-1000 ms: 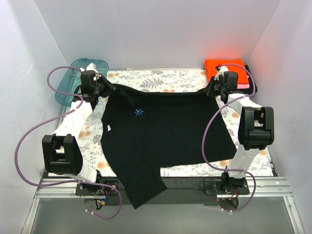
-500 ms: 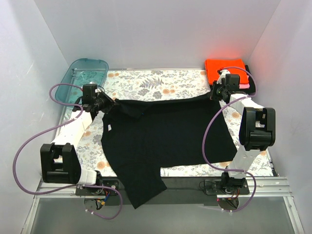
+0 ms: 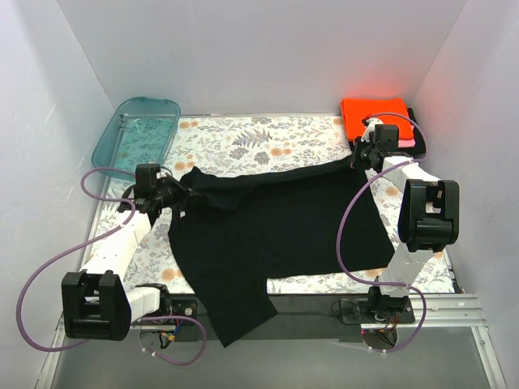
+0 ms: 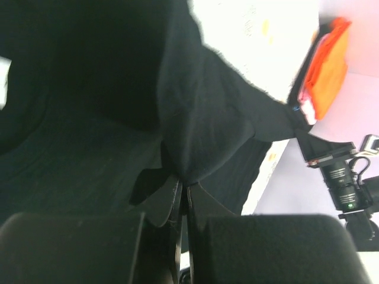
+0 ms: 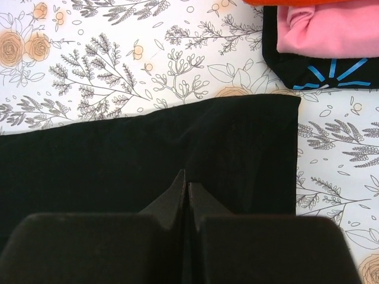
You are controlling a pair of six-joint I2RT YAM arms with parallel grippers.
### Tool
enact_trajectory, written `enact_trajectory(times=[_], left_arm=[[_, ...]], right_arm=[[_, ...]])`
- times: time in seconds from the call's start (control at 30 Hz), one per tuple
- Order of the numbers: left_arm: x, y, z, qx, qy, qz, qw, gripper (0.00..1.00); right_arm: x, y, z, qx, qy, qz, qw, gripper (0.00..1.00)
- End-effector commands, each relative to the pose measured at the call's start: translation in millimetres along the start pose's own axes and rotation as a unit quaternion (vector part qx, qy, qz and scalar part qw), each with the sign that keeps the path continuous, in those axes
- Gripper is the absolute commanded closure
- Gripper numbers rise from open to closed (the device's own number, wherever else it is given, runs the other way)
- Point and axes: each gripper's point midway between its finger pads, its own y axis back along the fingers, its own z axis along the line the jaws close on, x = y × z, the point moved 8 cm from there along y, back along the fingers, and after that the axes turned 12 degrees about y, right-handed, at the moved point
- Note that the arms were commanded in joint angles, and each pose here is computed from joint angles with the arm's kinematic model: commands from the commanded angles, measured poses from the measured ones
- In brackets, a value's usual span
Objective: Fold and stack the t-shirts
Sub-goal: Fold the tshirt
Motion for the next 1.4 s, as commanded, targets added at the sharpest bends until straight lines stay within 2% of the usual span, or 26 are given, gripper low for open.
enact_trajectory(times=[0.0, 0.4, 0.5, 0.53, 0.6, 0.63, 0.67, 0.7, 0.73, 0.83, 0.87, 1.1, 1.2, 1.37], left_arm=[[9.6, 2.4, 19.8, -0.009, 0.033, 0.013, 0.999, 1.0], [29.8, -10.0, 69.9, -0.03, 0.082, 0.05, 0.995, 1.0], [32.8, -11.4, 77.1, -0.033, 0.091, 0.055, 0.994, 1.0], [32.8, -11.4, 77.0, -0.032, 0.091, 0.054, 0.994, 0.96], [31.8, -10.0, 73.8, -0.025, 0.084, 0.051, 0.995, 0.84], [31.1, -9.3, 72.3, -0.022, 0.081, 0.049, 0.995, 0.7], [29.8, -8.7, 69.7, -0.019, 0.077, 0.045, 0.996, 0.62], [29.2, -6.9, 68.9, -0.021, 0.073, 0.04, 0.996, 0.55], [24.7, -5.4, 61.8, -0.017, 0.066, 0.024, 0.997, 0.42], [14.9, -0.2, 47.1, -0.013, 0.038, -0.009, 0.999, 0.28], [8.8, -0.3, 43.5, -0.016, 0.029, -0.033, 0.999, 0.26], [-31.1, -13.1, 20.1, -0.046, -0.071, -0.126, 0.988, 0.24], [-42.6, -29.0, 16.2, -0.061, -0.102, -0.124, 0.985, 0.23], [-46.7, -51.3, 19.0, -0.077, -0.12, -0.083, 0.986, 0.22]], right_arm=[[-5.6, 8.9, -7.1, 0.024, 0.014, -0.015, 1.0, 0.99], [14.8, -3.5, -4.7, 0.005, 0.0, 0.014, 1.0, 0.98], [17.4, -5.4, -3.8, 0.001, -0.006, 0.018, 1.0, 0.93], [16.7, -4.6, -3.2, -0.001, -0.008, 0.017, 1.0, 0.91], [14.7, -2.2, -0.7, -0.009, -0.012, 0.013, 1.0, 0.78], [15.0, -0.1, 0.3, -0.011, -0.013, 0.014, 1.0, 0.71], [12.5, 2.6, 1.3, -0.013, -0.014, 0.009, 1.0, 0.6], [14.5, 5.0, 2.6, -0.013, -0.018, 0.011, 1.0, 0.54], [10.0, 12.1, 2.9, -0.008, -0.017, 0.002, 1.0, 0.44], [8.3, 25.2, 0.8, 0.006, -0.031, -0.006, 0.999, 0.31], [8.4, 28.4, -1.0, 0.007, -0.04, -0.009, 0.999, 0.27], [6.9, 39.4, -29.9, -0.033, -0.141, -0.039, 0.989, 0.27], [8.0, 34.0, -36.2, -0.042, -0.169, -0.045, 0.984, 0.28], [20.4, 25.1, -41.6, -0.05, -0.216, -0.04, 0.974, 0.28]])
